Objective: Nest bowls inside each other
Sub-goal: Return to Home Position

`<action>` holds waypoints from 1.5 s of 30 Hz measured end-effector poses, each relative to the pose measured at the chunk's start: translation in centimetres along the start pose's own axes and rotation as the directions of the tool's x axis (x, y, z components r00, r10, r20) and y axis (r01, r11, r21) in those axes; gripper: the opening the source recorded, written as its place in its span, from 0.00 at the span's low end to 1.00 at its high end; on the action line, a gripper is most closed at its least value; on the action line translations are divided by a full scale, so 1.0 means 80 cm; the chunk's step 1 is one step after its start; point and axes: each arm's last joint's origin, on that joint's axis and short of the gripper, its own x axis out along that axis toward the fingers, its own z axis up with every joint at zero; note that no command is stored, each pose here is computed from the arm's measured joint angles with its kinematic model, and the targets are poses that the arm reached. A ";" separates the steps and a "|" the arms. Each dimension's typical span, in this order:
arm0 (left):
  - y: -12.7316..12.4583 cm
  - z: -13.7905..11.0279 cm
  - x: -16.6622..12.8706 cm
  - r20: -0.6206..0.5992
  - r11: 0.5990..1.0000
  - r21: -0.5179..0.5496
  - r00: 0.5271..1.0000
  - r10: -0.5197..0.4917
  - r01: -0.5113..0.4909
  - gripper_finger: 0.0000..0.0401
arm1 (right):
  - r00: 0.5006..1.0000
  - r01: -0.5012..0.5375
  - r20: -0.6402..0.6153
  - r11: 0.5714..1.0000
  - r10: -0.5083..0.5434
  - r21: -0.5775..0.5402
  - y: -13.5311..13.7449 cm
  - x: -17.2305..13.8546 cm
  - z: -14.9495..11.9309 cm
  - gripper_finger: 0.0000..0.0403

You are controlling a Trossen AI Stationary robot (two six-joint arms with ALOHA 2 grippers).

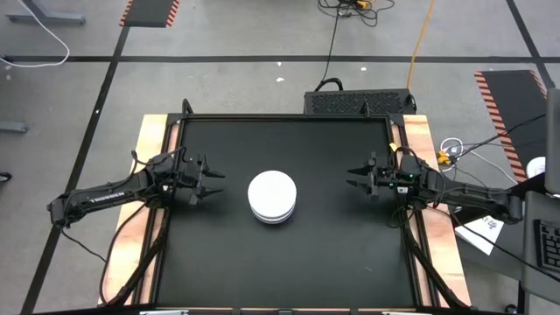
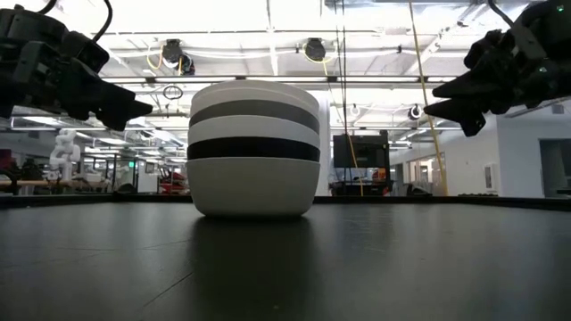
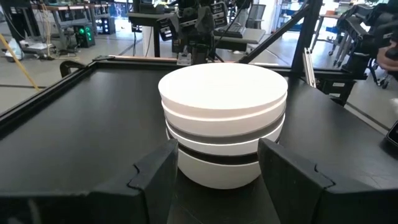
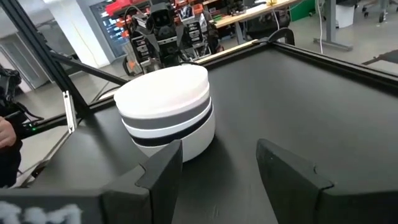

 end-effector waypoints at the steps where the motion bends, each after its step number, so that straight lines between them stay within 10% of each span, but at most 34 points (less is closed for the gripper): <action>1: 0.000 0.000 0.000 0.000 1.000 0.001 1.000 0.000 0.000 0.56 | 1.000 0.000 0.000 1.000 0.000 -0.007 0.000 0.000 0.000 0.49; 20: 0.000 0.002 0.000 0.015 0.999 0.040 1.000 0.007 -0.008 0.56 | 0.994 0.037 0.107 0.996 -0.029 -0.077 -0.002 -0.008 -0.004 0.49; 45: 0.020 -0.005 -0.001 -0.044 0.950 0.065 0.950 0.308 -0.305 0.56 | 0.971 0.174 0.186 0.978 -0.150 -0.117 -0.011 -0.012 0.002 0.49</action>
